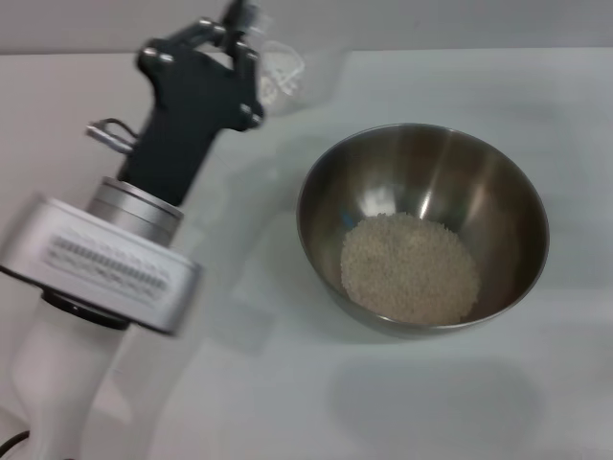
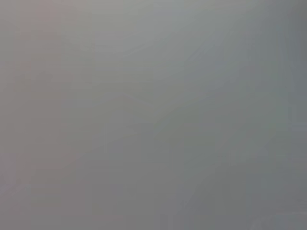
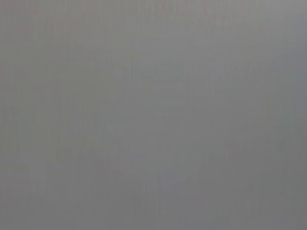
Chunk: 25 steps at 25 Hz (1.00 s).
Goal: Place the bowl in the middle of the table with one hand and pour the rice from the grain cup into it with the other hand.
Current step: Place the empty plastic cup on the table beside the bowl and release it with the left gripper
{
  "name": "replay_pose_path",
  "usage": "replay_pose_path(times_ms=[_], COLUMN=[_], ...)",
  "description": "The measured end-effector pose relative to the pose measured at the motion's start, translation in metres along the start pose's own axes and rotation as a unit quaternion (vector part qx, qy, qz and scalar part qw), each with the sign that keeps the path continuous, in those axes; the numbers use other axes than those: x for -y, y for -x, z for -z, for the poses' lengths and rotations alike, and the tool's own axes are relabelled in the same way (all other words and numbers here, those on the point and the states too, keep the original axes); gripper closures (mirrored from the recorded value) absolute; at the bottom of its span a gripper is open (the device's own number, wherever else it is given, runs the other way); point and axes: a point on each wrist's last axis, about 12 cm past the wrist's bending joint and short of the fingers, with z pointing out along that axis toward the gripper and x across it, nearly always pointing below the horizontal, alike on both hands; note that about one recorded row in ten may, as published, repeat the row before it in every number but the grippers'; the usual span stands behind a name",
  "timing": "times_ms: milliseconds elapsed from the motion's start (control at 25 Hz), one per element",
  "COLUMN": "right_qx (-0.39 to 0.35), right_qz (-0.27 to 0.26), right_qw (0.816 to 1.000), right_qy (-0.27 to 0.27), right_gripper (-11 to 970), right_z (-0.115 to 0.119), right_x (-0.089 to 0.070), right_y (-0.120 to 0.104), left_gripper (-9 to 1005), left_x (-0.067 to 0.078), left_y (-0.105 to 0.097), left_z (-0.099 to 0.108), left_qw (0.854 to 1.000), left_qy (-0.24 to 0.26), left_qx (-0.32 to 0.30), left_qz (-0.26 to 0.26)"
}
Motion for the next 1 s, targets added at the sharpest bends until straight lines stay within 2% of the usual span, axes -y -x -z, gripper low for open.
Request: replay_pose_path(times_ms=[40,120,200,320,360,600,640,1000], right_qx=[0.0,0.0,0.0,0.001,0.0,0.0,0.0,0.005], right_qz=[0.0,0.0,0.0,0.001,0.001,0.002,0.002,0.002], right_qw=[1.0,1.0,1.0,1.0,1.0,1.0,1.0,1.0], right_qy=[0.0,0.0,0.002,0.004,0.004,0.003,0.003,0.004], right_gripper=[539,539,539,539,539,539,539,539], right_z=[0.0,0.0,0.001,0.002,0.003,0.004,0.004,0.004], right_x=[0.0,0.0,-0.001,-0.001,0.0,0.0,0.0,0.0], right_y=[0.0,0.0,0.0,0.0,-0.001,-0.001,-0.001,0.0], left_gripper=[964,964,965,965,965,965,964,964], left_x=[0.0,-0.008,-0.012,-0.021,-0.023,-0.023,-0.022,-0.023], left_y=[0.0,-0.012,-0.02,-0.037,-0.047,-0.061,-0.071,-0.085], left_z=[0.0,0.001,0.0,0.002,0.006,0.013,0.018,0.028], left_qw=[1.0,0.996,0.99,0.975,0.965,0.951,0.941,0.929], left_qy=[0.0,0.03,0.048,0.081,0.091,0.089,0.086,0.076], left_qx=[0.0,-0.041,-0.067,-0.115,-0.145,-0.19,-0.224,-0.27], left_qz=[0.0,0.078,0.113,0.17,0.198,0.226,0.237,0.24])
